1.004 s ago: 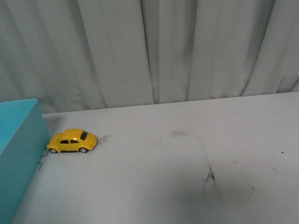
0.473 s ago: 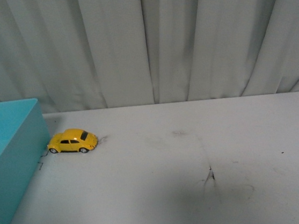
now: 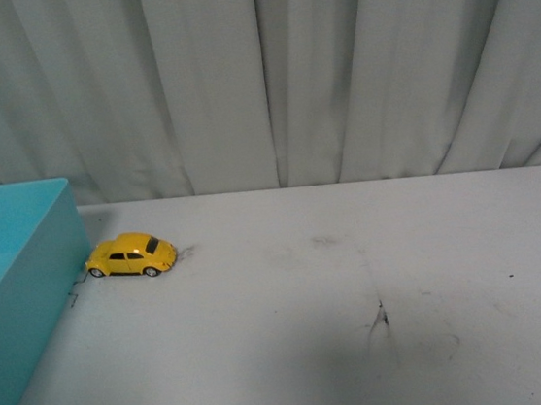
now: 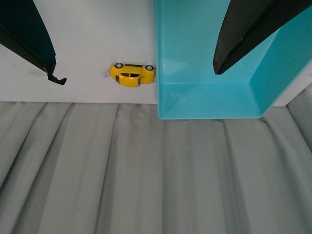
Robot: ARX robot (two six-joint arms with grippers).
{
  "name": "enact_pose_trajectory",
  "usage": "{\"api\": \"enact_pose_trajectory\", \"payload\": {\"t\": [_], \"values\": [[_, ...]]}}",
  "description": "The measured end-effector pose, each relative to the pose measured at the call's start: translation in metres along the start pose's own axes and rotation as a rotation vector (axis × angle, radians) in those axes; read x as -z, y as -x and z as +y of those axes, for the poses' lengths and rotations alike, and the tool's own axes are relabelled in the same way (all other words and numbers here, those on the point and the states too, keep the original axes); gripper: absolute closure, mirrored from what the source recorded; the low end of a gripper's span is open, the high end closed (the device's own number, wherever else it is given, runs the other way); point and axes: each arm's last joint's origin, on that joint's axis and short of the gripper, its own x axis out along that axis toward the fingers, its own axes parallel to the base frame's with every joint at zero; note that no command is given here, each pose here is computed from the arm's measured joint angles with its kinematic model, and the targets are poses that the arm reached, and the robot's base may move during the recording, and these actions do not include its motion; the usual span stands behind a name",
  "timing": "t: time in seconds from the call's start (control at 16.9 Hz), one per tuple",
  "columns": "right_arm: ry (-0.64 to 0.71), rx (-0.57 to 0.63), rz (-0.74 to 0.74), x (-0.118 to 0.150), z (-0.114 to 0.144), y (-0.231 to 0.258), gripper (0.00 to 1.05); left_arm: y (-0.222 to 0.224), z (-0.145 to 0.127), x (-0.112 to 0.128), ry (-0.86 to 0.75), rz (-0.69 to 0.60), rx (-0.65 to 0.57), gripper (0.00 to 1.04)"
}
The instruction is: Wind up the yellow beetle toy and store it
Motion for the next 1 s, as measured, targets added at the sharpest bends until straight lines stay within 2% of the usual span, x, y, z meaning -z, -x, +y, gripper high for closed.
{"api": "enact_pose_trajectory", "payload": {"t": [0.41,0.53,0.59,0.77,1.0], "values": [[0.000,0.000,0.000,0.000,0.000,0.007,1.03,0.000,0.000,0.000,0.000,0.000,0.000,0.07],[0.000,0.000,0.054,0.007,0.000,0.015,1.03,0.000,0.000,0.000,0.000,0.000,0.000,0.07],[0.000,0.002,-0.010,0.001,0.000,0.018,1.03,0.000,0.000,0.000,0.000,0.000,0.000,0.07],[0.000,0.003,0.007,0.003,0.000,0.018,1.03,0.000,0.000,0.000,0.000,0.000,0.000,0.07],[0.000,0.003,0.008,0.003,0.000,0.018,0.71,0.000,0.000,0.000,0.000,0.000,0.000,0.07]]}}
